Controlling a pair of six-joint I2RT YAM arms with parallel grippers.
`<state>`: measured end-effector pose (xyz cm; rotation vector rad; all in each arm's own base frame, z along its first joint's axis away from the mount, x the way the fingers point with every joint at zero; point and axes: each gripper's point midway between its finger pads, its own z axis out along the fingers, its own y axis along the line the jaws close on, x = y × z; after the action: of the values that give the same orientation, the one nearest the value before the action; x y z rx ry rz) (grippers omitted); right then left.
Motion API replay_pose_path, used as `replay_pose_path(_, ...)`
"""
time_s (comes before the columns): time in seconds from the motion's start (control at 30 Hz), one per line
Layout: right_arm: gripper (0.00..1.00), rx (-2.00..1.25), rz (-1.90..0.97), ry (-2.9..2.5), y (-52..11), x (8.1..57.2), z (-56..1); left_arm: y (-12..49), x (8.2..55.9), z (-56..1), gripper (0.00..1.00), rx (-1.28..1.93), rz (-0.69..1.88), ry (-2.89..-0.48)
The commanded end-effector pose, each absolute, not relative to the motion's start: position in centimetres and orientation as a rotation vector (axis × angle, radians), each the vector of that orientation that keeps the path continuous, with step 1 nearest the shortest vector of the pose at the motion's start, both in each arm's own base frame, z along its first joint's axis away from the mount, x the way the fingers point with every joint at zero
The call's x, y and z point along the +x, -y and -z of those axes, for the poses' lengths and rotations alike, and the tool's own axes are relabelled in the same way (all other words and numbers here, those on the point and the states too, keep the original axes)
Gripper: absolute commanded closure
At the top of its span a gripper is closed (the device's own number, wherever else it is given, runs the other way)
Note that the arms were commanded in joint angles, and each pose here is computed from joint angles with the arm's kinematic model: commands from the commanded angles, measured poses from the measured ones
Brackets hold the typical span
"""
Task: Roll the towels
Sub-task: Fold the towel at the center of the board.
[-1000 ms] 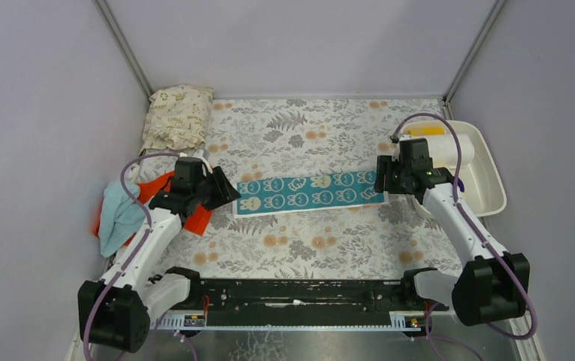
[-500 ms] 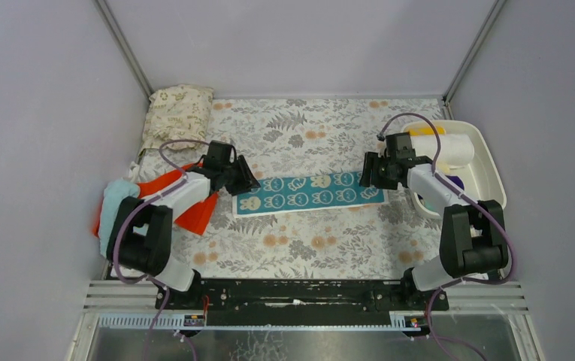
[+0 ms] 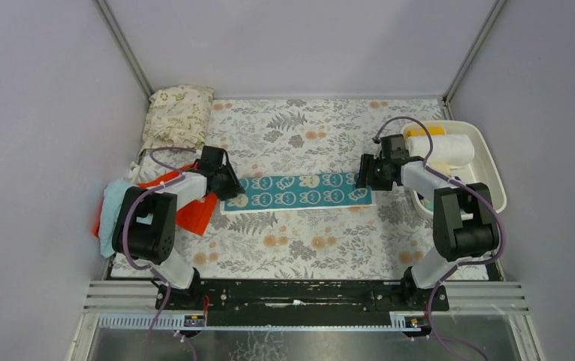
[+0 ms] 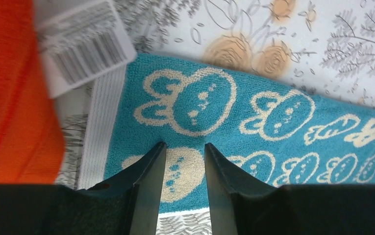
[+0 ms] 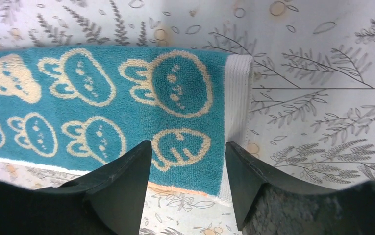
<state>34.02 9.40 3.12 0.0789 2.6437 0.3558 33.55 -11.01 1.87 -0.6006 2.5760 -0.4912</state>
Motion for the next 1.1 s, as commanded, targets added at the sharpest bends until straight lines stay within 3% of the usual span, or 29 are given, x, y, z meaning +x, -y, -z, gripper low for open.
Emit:
replay_pose_path(0.0, 0.36, 0.017, -0.506, -2.507, -11.6, 35.9, -6.7, 8.1, 31.8, -0.4, 0.65, -0.607, 0.309, -2.622)
replay_pose_path(0.3, 0.37, -0.069, -0.605, -2.437, -13.4, 38.6, -8.0, 8.5, 32.0, -1.3, 0.58, -0.587, 0.353, -2.597)
replay_pose_path(0.5, 0.37, 0.015, -0.552, -2.491, -11.7, 40.9, -4.7, 8.5, 32.1, -0.6, 0.58, -0.601, 0.349, -2.608)
replay_pose_path(0.7, 0.37, 0.032, -0.469, -2.577, -10.4, 40.7, -2.5, 8.8, 31.9, -0.8, 0.57, -0.6, 0.376, -2.602)
replay_pose_path(1.07, 0.34, -0.03, -0.286, -2.575, -8.4, 38.3, -6.6, 10.6, 32.7, -4.7, 0.47, -0.493, 0.526, -2.528)
